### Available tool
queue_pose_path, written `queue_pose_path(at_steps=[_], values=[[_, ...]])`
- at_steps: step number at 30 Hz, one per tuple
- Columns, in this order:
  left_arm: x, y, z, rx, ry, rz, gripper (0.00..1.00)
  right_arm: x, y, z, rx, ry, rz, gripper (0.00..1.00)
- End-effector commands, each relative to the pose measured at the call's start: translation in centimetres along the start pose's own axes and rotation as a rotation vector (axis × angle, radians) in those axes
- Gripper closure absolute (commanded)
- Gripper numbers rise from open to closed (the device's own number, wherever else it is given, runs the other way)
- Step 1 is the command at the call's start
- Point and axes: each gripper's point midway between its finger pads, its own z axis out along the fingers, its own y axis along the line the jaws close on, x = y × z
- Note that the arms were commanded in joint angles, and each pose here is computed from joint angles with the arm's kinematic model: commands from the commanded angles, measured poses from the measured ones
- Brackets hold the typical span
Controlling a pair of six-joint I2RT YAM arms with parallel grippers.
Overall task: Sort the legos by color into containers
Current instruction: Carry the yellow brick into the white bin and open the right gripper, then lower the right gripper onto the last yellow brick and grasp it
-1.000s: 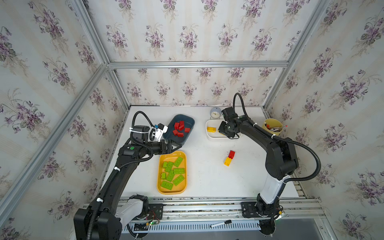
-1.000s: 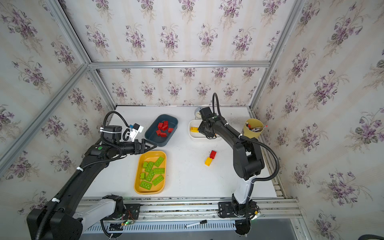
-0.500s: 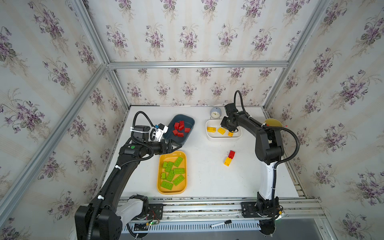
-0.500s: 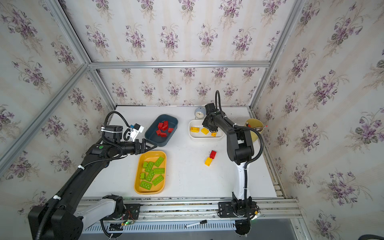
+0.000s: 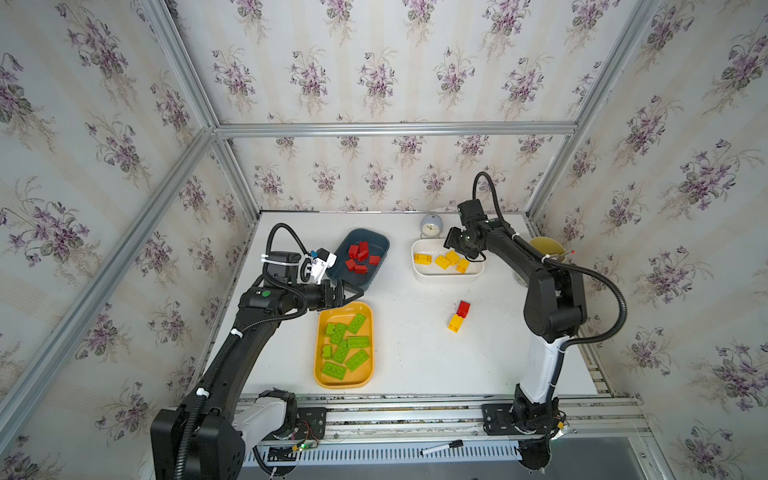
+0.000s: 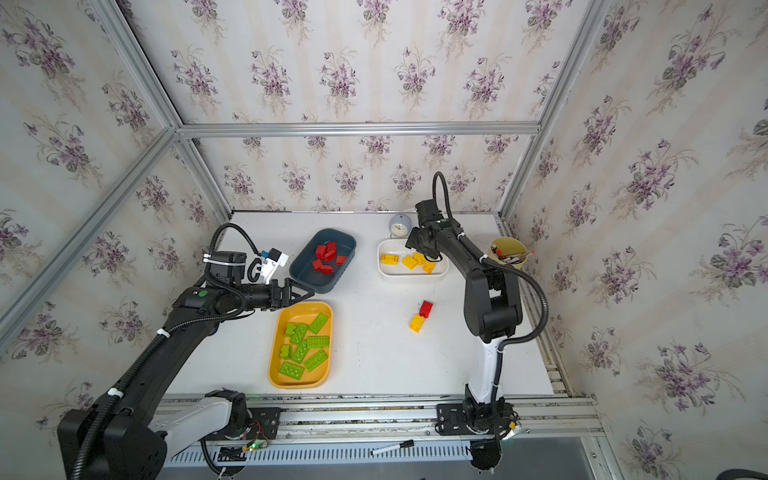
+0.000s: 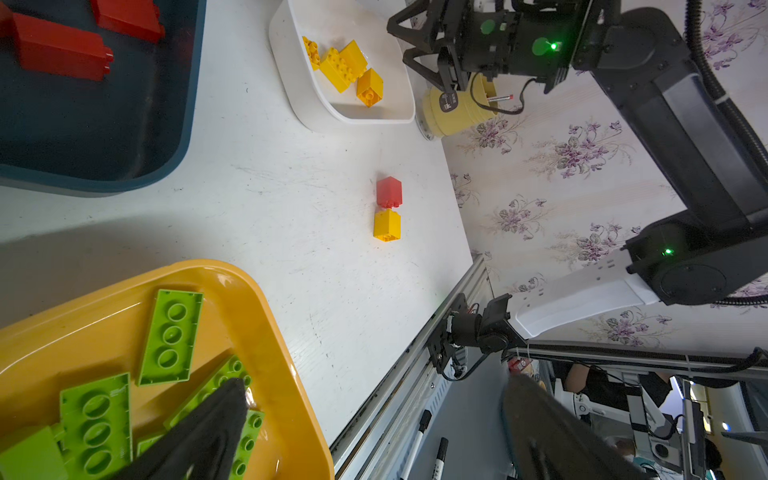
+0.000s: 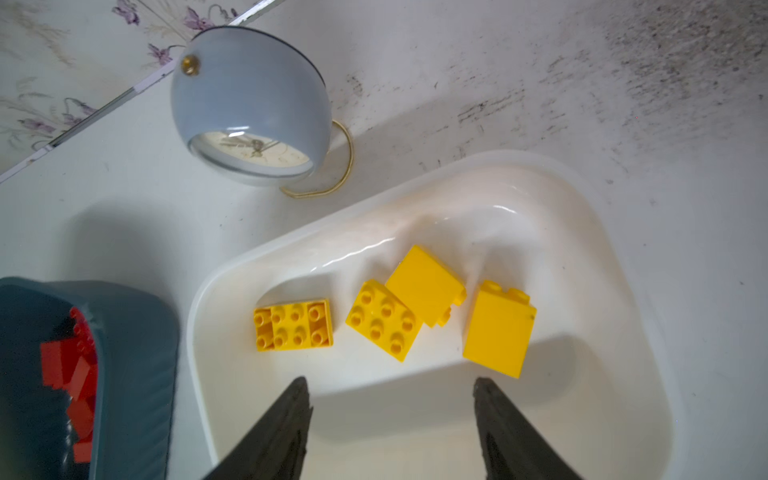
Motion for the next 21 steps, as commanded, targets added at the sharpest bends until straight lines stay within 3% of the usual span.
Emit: queue_pose_path(at_steps=[1,10,21], values=[[0.0,-0.1,0.1,0.011,0.006,0.018,0.01,3.4,0.0,-2.6,-0.033,0.068,-0.014,0.33],[-0.4,0.1,0.5,0.02,0.02,0.007,0.01,14.6,-3.6,-7.4,0.074,0.172,0.11,0.29],[-0.6,-0.1,0.6,0.031,0.025,0.007,0.01,20.1,-5.4,-6.1,0.134,0.243,0.102,0.28]])
